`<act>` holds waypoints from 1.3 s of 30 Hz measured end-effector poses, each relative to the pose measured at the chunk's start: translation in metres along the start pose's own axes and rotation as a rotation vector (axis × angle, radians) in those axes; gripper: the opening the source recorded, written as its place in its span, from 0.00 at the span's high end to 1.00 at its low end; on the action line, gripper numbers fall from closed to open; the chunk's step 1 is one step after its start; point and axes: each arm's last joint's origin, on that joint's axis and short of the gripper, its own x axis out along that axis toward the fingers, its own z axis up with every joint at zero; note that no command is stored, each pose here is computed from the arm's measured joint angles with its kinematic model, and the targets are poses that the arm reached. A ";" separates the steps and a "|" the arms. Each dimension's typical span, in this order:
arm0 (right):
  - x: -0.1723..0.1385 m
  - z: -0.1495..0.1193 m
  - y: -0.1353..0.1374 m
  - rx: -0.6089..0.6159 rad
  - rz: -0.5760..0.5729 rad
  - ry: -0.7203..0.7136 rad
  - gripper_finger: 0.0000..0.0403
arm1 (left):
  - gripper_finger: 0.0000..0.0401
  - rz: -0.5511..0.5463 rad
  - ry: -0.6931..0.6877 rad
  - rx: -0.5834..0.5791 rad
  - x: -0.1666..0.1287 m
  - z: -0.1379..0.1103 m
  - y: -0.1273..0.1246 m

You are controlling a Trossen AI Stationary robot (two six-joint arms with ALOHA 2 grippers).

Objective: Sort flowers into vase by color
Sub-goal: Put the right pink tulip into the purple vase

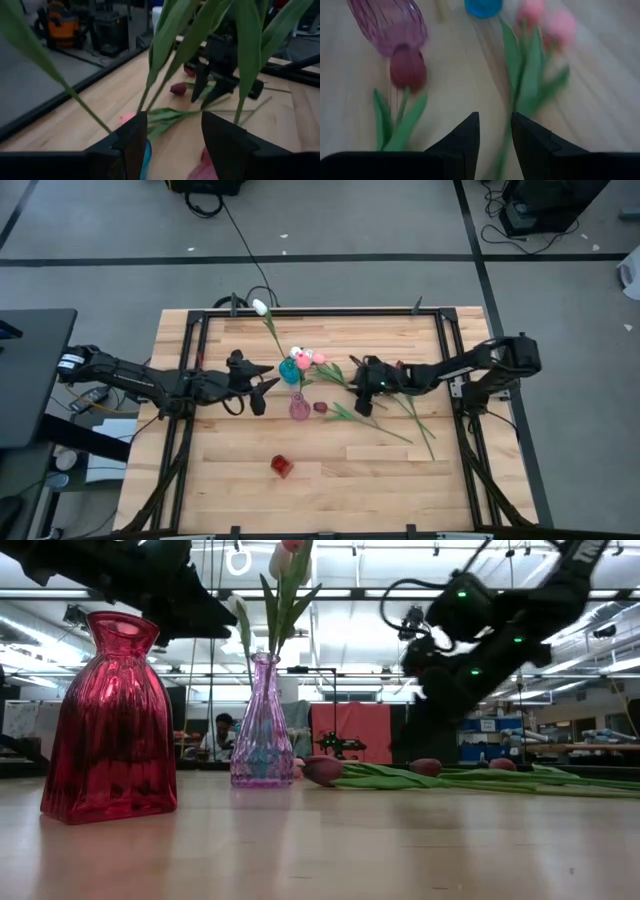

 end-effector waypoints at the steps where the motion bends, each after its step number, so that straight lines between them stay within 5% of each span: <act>1: 0.006 0.005 0.001 -0.029 0.001 -0.004 0.69 | 0.52 -0.001 -0.010 0.006 0.000 0.001 0.000; 8: 0.029 0.024 -0.003 -0.096 -0.169 0.128 0.69 | 0.52 -0.010 -0.032 0.014 0.000 0.004 -0.001; 22: 0.029 0.020 -0.005 -0.018 -0.138 0.237 0.71 | 0.52 -0.028 -0.015 -0.009 0.000 0.002 -0.001; 39: 0.028 0.009 -0.014 0.042 -0.143 0.264 0.98 | 0.52 -0.030 -0.019 -0.015 0.000 0.003 -0.001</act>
